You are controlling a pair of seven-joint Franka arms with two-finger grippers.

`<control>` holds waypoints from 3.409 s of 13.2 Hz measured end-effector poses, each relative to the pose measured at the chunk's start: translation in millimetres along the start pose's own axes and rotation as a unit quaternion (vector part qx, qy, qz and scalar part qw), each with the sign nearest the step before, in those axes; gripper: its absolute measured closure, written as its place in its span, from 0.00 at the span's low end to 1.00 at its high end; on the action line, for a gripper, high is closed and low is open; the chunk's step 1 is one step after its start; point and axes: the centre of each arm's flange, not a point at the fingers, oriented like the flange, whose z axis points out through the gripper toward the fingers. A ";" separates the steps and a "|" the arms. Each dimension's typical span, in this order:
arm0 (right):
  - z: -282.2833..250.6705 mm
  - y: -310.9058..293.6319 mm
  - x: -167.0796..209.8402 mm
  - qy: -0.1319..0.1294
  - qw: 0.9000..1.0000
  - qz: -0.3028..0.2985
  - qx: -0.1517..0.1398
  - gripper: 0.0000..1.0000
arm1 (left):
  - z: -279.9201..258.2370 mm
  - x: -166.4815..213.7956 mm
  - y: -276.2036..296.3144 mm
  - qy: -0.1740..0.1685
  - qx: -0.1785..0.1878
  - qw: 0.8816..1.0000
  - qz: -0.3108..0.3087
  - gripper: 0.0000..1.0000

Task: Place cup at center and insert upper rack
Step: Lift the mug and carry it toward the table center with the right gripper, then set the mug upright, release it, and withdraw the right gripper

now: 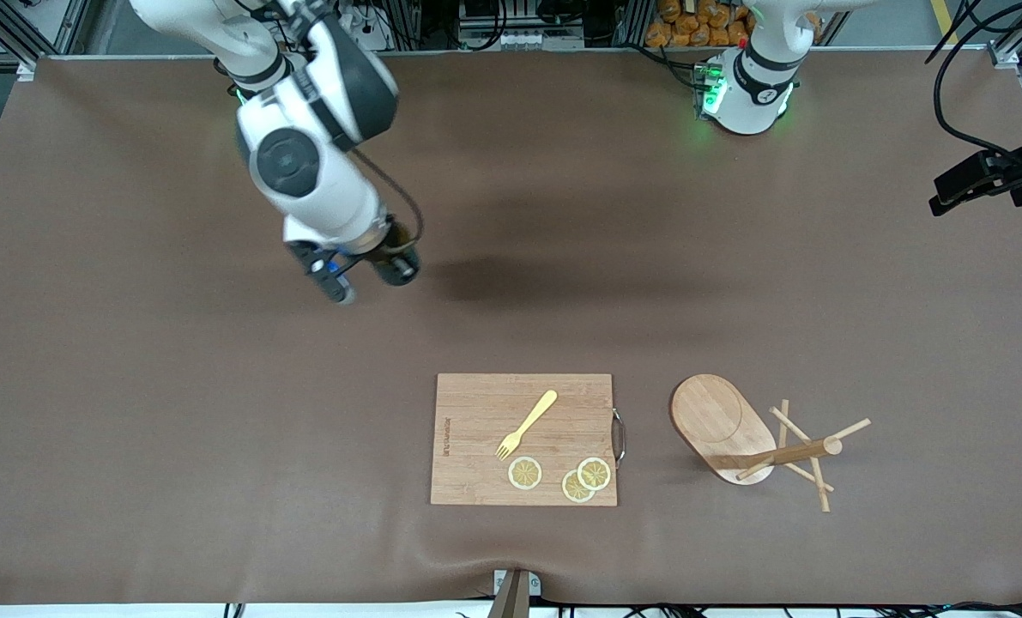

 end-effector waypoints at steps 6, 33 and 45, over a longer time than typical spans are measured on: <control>104.6 -49.6 -118.9 -0.011 1.000 0.027 0.008 0.96 | -2.4 -1.5 0.3 0.002 0.000 1.000 0.000 0.00; -52.8 -38.7 26.0 0.002 0.988 -0.151 0.009 0.00 | 13.4 5.4 52.5 -0.004 -0.009 1.000 -0.017 0.00; -219.5 152.6 187.4 0.032 0.922 -0.384 0.018 0.00 | 90.3 -73.2 348.7 0.016 0.017 0.988 -0.150 0.00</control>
